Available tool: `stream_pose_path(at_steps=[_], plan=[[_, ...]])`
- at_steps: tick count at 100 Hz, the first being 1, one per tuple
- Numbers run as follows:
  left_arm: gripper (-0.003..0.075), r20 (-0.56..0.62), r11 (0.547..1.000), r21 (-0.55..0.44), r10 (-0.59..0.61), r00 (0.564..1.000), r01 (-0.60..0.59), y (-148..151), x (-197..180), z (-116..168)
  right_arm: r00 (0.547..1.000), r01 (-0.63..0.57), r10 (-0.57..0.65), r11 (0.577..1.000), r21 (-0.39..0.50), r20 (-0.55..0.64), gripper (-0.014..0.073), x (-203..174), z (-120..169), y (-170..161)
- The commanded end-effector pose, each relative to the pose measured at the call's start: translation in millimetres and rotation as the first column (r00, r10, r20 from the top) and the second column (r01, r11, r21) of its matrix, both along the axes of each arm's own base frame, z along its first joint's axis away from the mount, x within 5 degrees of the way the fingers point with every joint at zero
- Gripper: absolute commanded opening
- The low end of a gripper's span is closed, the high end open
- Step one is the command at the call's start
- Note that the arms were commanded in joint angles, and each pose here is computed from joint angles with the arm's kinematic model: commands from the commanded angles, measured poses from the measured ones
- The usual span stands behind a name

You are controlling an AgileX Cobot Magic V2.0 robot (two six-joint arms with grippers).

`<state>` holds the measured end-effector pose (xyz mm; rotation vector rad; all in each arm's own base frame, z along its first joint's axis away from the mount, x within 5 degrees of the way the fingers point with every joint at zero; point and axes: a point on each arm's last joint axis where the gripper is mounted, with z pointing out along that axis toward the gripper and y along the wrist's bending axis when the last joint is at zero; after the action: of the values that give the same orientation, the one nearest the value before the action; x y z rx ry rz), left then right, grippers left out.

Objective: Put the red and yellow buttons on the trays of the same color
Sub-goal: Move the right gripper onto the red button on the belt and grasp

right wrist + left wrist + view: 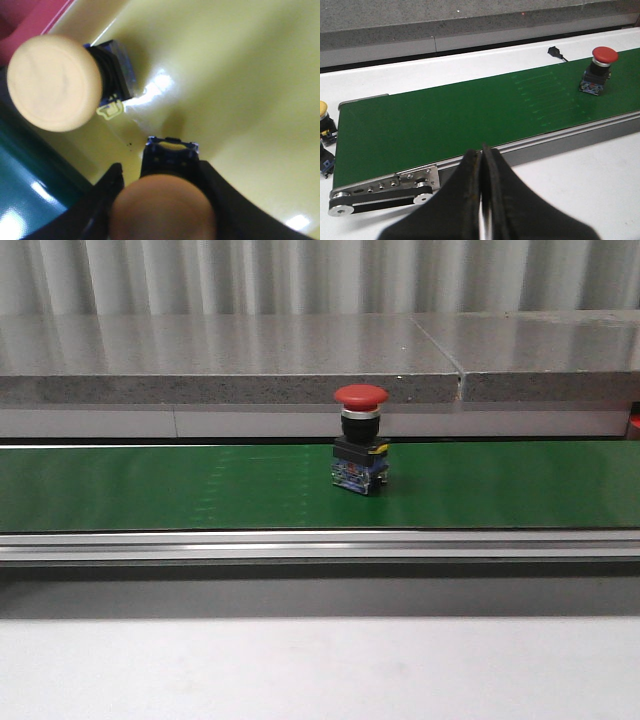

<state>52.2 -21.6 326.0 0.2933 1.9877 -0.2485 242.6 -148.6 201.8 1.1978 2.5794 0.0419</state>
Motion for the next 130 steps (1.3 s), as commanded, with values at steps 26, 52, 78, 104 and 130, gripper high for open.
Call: stream_pose_path(at_steps=[26,52,78,104,130], plan=[[-0.0020,0.088,0.999,-0.033,0.002,0.996,0.001,-0.9,2.8,14.0,0.997,0.016,-0.013,0.999,-0.039,0.070,0.0534,2.7,14.7,-3.9],[-0.0020,0.088,0.999,-0.033,0.002,0.996,0.001,-0.9,2.8,14.0,0.993,0.017,-0.008,0.997,-0.078,0.115,0.0536,0.7,26.3,-3.4],[-0.0020,0.088,0.999,-0.033,0.002,0.996,0.001,-0.9,2.8,14.0,0.976,0.014,0.021,0.986,-0.164,0.215,0.0536,-15.5,66.0,7.1],[-0.0020,0.088,0.999,-0.033,0.002,0.996,0.001,-0.9,2.8,14.0,0.953,-0.090,0.145,0.974,-0.209,0.265,0.0536,-24.5,95.8,41.5],[-0.0020,0.088,0.999,-0.033,0.002,0.996,0.001,-0.9,2.8,14.0,0.910,-0.298,0.342,0.933,-0.204,0.234,0.0640,-14.7,99.2,83.4]])
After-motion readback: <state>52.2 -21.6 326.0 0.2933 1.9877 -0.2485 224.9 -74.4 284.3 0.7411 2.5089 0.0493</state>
